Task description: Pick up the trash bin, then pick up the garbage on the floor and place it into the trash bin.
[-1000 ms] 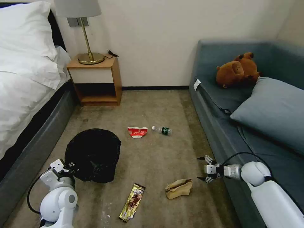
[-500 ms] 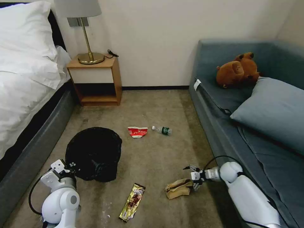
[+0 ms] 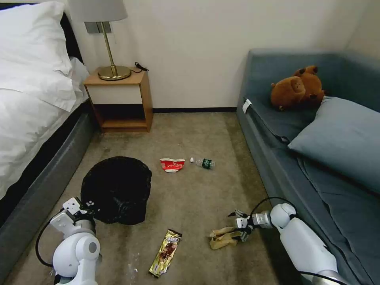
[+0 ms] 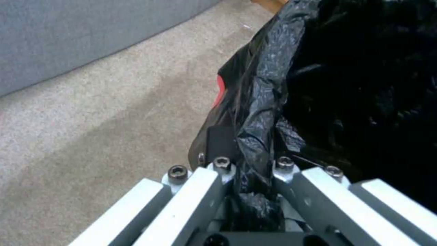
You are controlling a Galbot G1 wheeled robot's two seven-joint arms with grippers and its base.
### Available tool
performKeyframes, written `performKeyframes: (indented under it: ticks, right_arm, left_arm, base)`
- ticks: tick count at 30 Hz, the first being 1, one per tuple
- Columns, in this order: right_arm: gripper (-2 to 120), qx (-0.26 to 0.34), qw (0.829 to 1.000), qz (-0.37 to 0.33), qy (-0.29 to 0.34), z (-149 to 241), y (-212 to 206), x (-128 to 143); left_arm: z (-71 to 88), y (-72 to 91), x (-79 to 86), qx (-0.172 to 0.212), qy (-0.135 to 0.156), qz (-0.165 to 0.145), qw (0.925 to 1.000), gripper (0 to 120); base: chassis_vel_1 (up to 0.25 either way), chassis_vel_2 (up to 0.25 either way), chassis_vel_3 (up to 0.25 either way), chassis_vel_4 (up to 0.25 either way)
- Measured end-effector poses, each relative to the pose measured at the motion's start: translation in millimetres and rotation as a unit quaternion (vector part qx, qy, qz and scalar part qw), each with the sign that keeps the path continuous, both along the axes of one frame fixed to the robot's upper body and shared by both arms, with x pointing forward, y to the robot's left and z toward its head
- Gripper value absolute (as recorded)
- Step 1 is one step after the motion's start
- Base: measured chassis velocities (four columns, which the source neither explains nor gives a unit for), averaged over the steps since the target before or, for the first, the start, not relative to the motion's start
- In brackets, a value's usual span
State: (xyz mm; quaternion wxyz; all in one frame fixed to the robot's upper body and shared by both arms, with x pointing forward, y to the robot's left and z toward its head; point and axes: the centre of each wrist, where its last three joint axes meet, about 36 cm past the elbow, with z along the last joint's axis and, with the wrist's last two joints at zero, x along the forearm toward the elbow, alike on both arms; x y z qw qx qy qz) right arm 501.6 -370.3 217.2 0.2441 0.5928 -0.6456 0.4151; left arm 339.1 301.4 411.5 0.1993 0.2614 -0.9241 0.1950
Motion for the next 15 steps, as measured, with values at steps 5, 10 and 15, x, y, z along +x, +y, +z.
performKeyframes:
  ticks: [5, 10, 15]
  right_arm:
    - [100, 0.01, 1.0, -0.016, 0.007, -9.5, -3.7, -12.8]
    - [84, 0.02, 0.999, -0.027, 0.007, -15.9, -7.0, -23.7]
    - [67, 0.028, 0.999, -0.037, 0.006, -20.0, -6.5, -28.8]
  left_arm:
    - [-0.1, -0.5, 0.0, 0.0, -0.001, 0.0, 1.0, 1]
    - [2.1, -2.1, -1.6, 0.001, -0.003, -0.001, 1.0, 1]
    - [1.7, -1.7, -3.0, 0.002, -0.001, -0.001, 1.0, 1]
  base:
    - [0.0, 0.0, 0.0, 0.0]
    - [0.0, 0.0, 0.0, 0.0]
    - [0.0, 0.0, 0.0, 0.0]
